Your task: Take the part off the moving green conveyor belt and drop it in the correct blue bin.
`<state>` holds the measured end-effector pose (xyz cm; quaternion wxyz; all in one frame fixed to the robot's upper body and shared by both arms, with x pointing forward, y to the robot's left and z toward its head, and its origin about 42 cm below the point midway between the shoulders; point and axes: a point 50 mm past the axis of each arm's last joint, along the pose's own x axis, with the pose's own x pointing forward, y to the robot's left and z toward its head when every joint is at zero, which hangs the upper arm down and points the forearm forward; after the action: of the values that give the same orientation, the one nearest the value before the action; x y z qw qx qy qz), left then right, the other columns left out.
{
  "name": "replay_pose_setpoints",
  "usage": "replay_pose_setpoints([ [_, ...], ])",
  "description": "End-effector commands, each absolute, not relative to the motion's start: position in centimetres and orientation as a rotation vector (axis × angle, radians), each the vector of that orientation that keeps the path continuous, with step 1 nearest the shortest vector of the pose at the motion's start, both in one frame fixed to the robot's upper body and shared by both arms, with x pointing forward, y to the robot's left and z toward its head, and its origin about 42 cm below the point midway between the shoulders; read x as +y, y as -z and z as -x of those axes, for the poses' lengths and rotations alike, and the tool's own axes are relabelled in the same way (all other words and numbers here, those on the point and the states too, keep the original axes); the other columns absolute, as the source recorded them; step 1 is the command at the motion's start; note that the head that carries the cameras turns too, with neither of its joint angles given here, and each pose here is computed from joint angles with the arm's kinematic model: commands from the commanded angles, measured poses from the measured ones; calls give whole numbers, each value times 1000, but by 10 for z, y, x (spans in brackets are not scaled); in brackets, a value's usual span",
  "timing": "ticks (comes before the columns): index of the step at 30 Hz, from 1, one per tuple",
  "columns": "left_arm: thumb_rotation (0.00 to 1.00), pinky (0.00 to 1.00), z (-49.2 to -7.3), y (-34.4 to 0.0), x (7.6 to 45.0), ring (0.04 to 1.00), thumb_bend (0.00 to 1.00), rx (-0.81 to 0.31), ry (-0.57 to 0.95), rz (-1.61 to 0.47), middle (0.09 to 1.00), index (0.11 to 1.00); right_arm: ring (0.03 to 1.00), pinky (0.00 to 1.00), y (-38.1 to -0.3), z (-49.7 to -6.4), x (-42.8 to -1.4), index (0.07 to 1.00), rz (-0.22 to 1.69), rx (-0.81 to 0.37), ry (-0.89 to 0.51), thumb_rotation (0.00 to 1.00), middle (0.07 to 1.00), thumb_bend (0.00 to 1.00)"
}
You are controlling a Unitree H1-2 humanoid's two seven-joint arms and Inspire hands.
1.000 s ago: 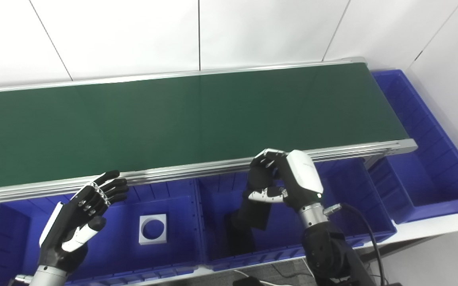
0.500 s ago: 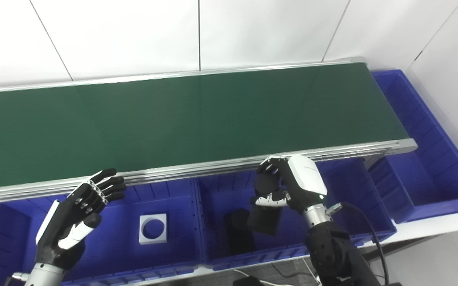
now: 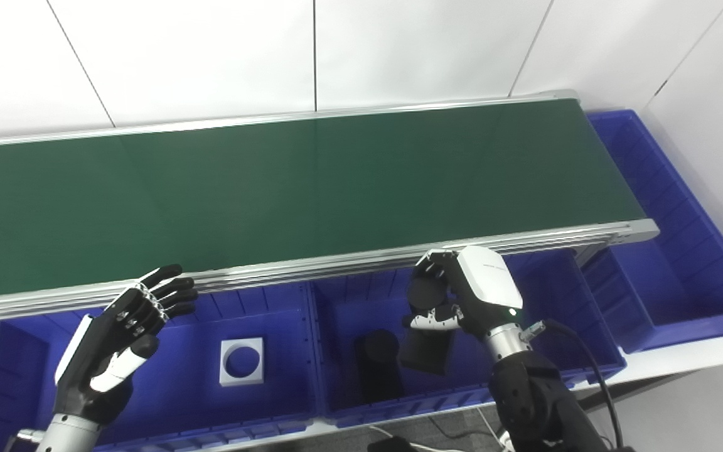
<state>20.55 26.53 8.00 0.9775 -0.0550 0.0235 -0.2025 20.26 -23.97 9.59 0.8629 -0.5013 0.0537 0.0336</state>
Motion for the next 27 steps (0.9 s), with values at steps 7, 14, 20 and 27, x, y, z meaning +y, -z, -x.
replay_pose_setpoints([
  [7, 545, 738, -212, -92, 268, 746, 1000, 0, 428, 90, 760, 795, 880, 816, -115, -209, -235, 880, 1060, 247, -201, 552, 872, 857],
  [14, 544, 740, -211, -90, 267, 762, 1000, 1, 422, 91, 776, 798, 938, 908, -116, -212, -234, 902, 1082, 328, -275, 728, 923, 907],
  [20, 546, 730, -210, -90, 266, 749, 1000, -1, 417, 87, 766, 793, 906, 823, -116, -211, -235, 886, 1079, 321, -267, 725, 898, 868],
  [27, 558, 737, -209, -90, 264, 762, 1000, 2, 420, 81, 777, 797, 775, 687, -125, -208, -226, 814, 1020, 167, -177, 681, 796, 773],
])
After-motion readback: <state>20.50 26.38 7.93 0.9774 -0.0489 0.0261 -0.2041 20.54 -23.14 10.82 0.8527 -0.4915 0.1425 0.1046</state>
